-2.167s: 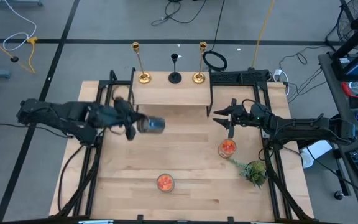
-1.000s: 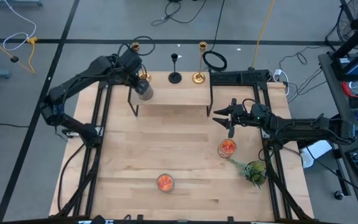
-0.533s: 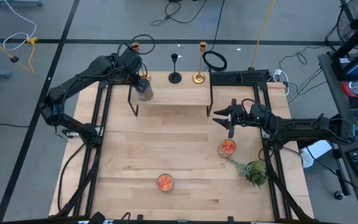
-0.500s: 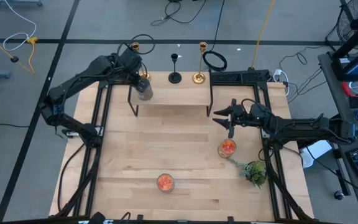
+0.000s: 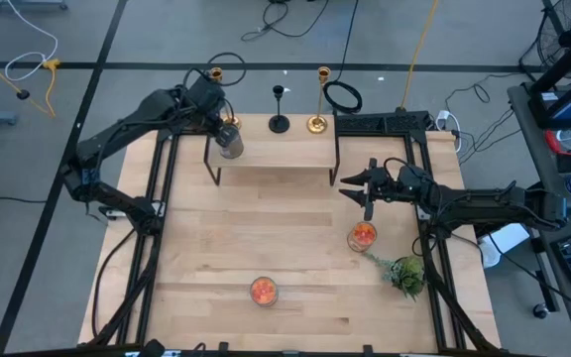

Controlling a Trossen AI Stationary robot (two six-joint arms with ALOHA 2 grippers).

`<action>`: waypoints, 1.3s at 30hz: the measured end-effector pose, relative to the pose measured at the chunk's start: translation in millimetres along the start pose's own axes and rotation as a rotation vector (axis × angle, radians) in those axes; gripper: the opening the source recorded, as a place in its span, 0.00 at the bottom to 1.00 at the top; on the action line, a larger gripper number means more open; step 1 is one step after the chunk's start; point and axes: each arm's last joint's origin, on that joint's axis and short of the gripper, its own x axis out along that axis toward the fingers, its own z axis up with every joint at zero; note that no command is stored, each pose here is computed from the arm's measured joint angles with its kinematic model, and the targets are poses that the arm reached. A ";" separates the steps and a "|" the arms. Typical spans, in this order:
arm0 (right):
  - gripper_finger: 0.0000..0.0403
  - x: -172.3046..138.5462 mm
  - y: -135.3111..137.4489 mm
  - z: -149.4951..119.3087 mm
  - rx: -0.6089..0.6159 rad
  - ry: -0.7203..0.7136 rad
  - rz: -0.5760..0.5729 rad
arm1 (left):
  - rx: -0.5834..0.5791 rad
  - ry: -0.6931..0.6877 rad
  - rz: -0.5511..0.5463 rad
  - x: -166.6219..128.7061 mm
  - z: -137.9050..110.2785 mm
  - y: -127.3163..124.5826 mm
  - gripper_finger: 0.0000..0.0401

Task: Pick & Place candle stick holders
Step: Put the brown candle on the shelf, then put the bottom orange candle on the shelf

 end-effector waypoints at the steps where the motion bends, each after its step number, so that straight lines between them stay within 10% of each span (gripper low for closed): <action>1: 0.39 0.0 0.0 0.0 0.000 0.000 0.000 | 0.000 -0.004 0.000 -0.9 -0.1 0.1 0.08; 18: 0.39 0.0 0.1 -0.1 0.002 0.001 0.003 | 0.197 -0.228 -0.301 -82.3 -32.0 -37.5 0.08; 28: 0.39 1.1 9.1 -1.3 0.039 0.010 0.054 | 0.531 -0.196 -0.553 -102.9 -95.1 -125.0 0.08; 39: 0.39 1.9 19.9 -2.4 0.023 0.017 0.114 | 0.520 -0.263 -0.848 -64.5 -185.6 -223.4 0.08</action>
